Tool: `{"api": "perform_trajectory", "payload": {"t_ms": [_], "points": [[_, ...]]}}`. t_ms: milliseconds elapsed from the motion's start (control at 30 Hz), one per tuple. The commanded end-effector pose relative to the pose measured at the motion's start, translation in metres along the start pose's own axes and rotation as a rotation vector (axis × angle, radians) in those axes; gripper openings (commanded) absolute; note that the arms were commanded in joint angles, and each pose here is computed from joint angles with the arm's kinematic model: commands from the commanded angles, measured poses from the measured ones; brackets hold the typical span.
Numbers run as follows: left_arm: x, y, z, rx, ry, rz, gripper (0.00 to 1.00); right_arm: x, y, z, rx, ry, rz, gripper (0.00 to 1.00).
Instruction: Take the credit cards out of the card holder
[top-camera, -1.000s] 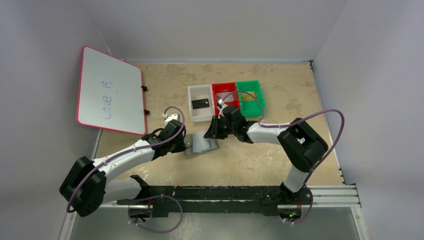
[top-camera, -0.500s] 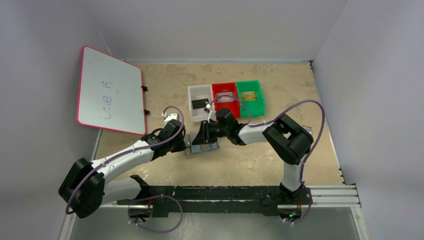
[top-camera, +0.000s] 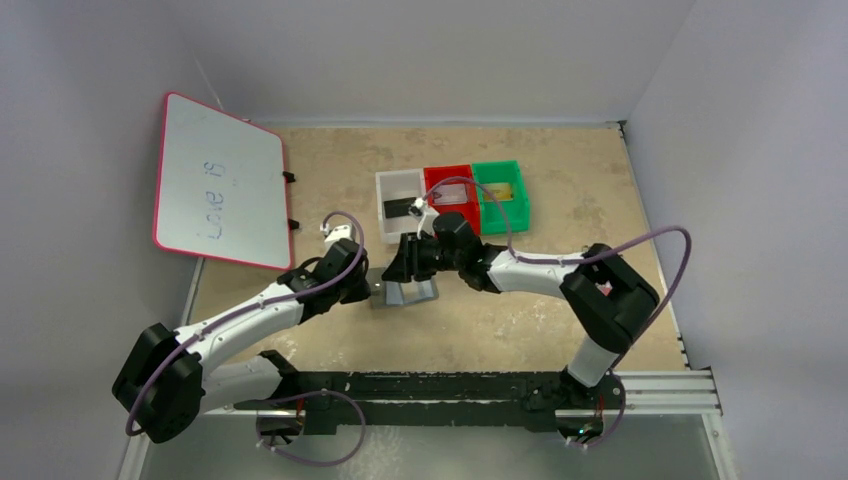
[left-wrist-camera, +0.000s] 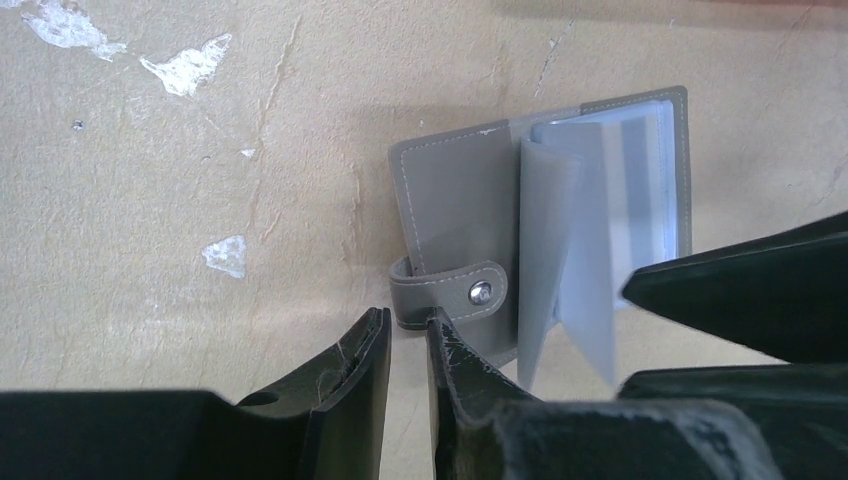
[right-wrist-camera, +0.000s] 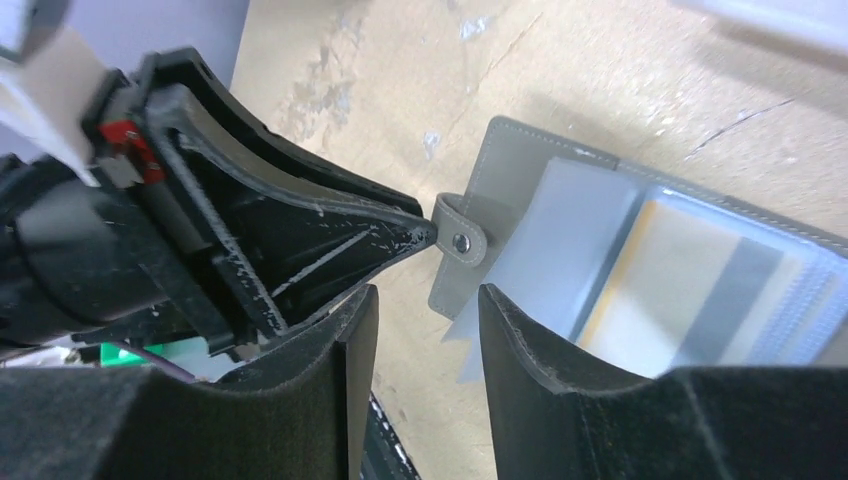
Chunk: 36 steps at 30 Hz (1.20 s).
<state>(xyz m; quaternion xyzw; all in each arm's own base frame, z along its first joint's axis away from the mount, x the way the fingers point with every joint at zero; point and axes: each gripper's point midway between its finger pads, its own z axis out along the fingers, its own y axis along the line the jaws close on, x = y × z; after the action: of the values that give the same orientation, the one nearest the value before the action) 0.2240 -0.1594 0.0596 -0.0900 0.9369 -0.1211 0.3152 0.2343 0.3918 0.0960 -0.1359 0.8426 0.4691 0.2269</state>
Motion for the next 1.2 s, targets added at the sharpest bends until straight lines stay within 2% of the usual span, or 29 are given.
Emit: {"api": "perform_trajectory", "payload": {"t_ms": [0, 167, 267, 400, 600, 700, 900, 1167], "points": [[-0.015, -0.006, -0.004, 0.014, -0.048, -0.021, 0.20, -0.025, -0.013, -0.017, 0.142, -0.114, -0.015, 0.42], [-0.013, -0.006, -0.004, 0.014, -0.044, -0.019, 0.20, -0.026, -0.037, -0.025, 0.275, -0.153, 0.033, 0.30], [-0.013, -0.005, -0.003, 0.013, -0.042, -0.017, 0.20, -0.029, -0.043, -0.033, 0.320, -0.194, 0.071, 0.26], [-0.012, -0.005, -0.003, 0.013, -0.039, -0.017, 0.20, -0.034, -0.035, -0.035, 0.269, -0.210, 0.051, 0.26], [-0.011, -0.007, -0.002, 0.020, -0.035, -0.018, 0.20, -0.020, -0.067, -0.038, 0.432, -0.150, 0.113, 0.39], [-0.010, -0.007, -0.001, 0.021, -0.032, -0.016, 0.20, -0.010, -0.075, -0.036, 0.446, -0.109, 0.128, 0.42], [-0.010, -0.008, -0.001, 0.027, -0.029, -0.017, 0.20, 0.000, -0.070, -0.023, 0.381, -0.054, 0.132, 0.42], [-0.010, -0.008, -0.002, 0.029, -0.031, -0.017, 0.20, 0.002, -0.069, -0.017, 0.360, -0.027, 0.108, 0.34]]}}
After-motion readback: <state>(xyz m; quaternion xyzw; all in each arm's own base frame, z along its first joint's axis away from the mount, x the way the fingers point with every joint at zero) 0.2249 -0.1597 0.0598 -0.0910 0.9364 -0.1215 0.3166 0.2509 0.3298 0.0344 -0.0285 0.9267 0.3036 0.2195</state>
